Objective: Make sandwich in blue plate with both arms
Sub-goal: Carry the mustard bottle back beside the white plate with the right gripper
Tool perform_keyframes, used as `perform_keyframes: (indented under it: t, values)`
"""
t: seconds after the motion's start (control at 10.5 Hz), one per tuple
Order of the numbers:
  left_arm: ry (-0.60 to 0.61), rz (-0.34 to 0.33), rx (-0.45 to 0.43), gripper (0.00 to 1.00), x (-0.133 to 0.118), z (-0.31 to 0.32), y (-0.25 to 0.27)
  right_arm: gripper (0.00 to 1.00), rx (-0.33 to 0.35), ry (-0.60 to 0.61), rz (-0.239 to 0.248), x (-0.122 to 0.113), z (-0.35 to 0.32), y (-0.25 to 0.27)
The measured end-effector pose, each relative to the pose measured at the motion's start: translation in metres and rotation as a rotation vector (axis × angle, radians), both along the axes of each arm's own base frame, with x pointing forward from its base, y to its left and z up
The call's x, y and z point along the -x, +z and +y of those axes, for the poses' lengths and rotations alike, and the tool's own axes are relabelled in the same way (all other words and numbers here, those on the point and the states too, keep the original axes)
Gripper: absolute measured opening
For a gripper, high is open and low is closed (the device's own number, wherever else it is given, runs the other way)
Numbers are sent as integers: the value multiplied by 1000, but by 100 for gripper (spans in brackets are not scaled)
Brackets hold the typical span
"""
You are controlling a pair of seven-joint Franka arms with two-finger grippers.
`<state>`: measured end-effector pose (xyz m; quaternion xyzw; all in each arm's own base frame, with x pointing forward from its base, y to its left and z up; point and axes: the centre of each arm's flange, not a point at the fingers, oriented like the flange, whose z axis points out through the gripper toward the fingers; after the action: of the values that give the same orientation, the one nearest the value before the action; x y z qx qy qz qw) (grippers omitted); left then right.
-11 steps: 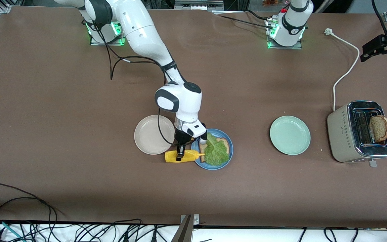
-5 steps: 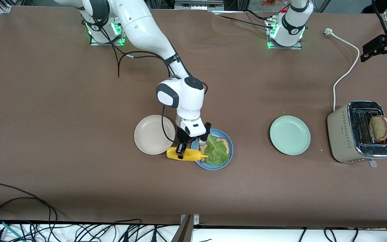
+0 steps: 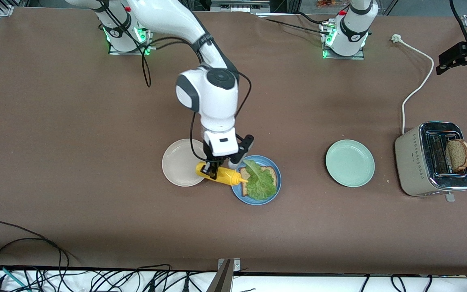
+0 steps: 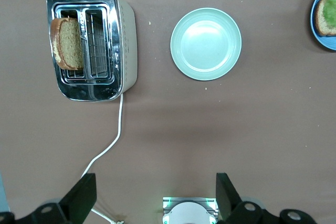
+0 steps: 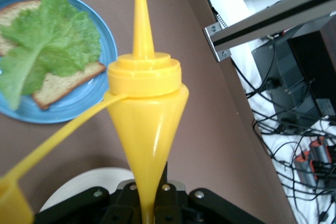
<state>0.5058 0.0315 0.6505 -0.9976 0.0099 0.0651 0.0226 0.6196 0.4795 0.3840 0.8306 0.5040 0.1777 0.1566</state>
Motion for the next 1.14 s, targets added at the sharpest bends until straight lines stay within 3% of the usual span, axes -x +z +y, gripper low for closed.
perform_keyframes:
  t: [0.19, 0.57, 0.86, 1.14]
  values:
    - [2, 1, 0, 100, 0, 1, 0, 6, -41, -18, 71, 7, -37, 44]
    - [5, 1, 0, 100, 0, 3, 0, 6, -157, 83, 214, 19, -151, 96]
    - [5, 1, 0, 100, 0, 3, 0, 6, -264, 204, 306, 18, -251, 102]
    - [7, 2, 0, 100, 0, 4, 0, 6, -434, 375, 352, 3, -361, 83]
